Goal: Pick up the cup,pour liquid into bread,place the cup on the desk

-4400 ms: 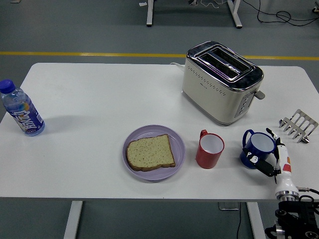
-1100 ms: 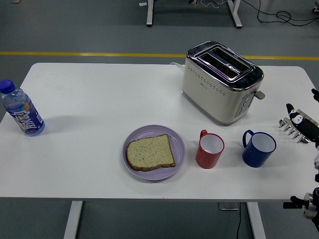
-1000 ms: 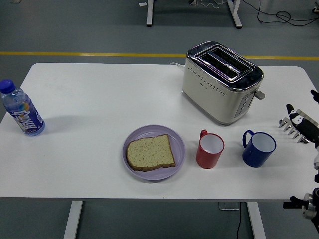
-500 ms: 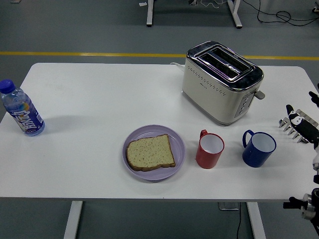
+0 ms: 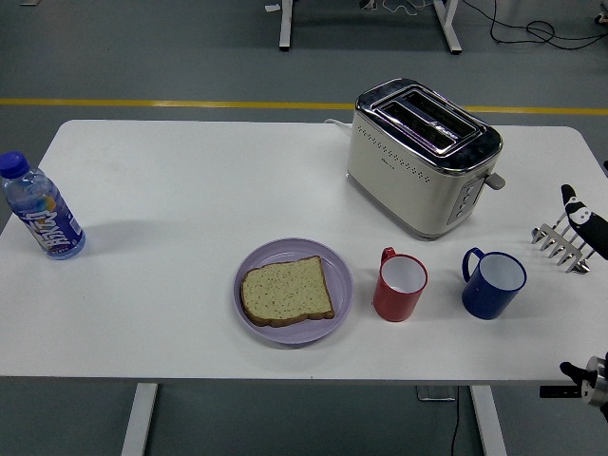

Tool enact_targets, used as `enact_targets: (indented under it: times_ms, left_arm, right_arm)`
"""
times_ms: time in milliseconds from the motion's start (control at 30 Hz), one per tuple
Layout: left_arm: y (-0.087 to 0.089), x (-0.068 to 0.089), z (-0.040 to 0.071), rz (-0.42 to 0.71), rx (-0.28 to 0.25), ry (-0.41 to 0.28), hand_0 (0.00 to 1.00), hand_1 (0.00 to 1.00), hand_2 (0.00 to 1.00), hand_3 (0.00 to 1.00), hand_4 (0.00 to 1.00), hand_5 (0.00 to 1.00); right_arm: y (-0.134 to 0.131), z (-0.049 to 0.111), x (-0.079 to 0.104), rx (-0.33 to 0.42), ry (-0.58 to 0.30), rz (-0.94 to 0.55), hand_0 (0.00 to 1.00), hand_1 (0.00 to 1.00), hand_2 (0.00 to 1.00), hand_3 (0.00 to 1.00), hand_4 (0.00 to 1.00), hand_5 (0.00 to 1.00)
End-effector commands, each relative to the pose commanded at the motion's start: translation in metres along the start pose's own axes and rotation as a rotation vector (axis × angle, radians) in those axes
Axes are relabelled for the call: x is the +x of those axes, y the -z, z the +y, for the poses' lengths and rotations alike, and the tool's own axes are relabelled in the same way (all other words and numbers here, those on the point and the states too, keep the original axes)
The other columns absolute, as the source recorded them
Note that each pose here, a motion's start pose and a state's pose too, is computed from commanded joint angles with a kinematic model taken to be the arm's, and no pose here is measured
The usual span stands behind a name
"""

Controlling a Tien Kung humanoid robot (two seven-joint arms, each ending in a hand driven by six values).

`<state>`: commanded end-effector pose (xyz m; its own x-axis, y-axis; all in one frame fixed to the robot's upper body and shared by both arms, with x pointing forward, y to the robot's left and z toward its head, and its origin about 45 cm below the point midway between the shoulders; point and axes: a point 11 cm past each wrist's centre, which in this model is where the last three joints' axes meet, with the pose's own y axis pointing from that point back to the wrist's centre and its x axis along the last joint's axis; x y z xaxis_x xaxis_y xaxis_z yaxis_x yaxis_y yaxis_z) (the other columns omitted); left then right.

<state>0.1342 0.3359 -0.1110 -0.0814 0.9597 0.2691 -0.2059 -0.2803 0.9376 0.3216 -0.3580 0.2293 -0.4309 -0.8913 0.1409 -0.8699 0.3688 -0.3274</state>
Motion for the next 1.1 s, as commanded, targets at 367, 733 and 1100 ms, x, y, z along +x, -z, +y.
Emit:
enact_targets:
  times_ms: [367, 733, 1100]
  left_arm:
    - [-0.0055, 0.0022, 0.0001, -0.015, -0.007, -0.004, 0.681, 0.687, 0.695, 0.545, 0.253, 0.998]
    - [-0.0053, 0.0033, 0.0, -0.018, -0.004, -0.006, 0.682, 0.688, 0.696, 0.546, 0.254, 0.998]
    - [-0.0015, 0.0025, -0.0002, -0.014, 0.001, -0.005, 0.681, 0.687, 0.696, 0.545, 0.254, 0.998]
  right_arm:
    - [-0.0004, 0.0003, 0.004, -0.012, -0.009, -0.008, 0.811, 0.737, 0.832, 0.843, 0.835, 0.002]
    - [-0.0002, -0.001, 0.009, -0.013, -0.028, -0.015, 0.802, 0.73, 0.82, 0.822, 0.814, 0.002]
    - [-0.0038, 0.0012, 0.0095, -0.029, -0.03, -0.014, 0.799, 0.727, 0.816, 0.784, 0.802, 0.002]
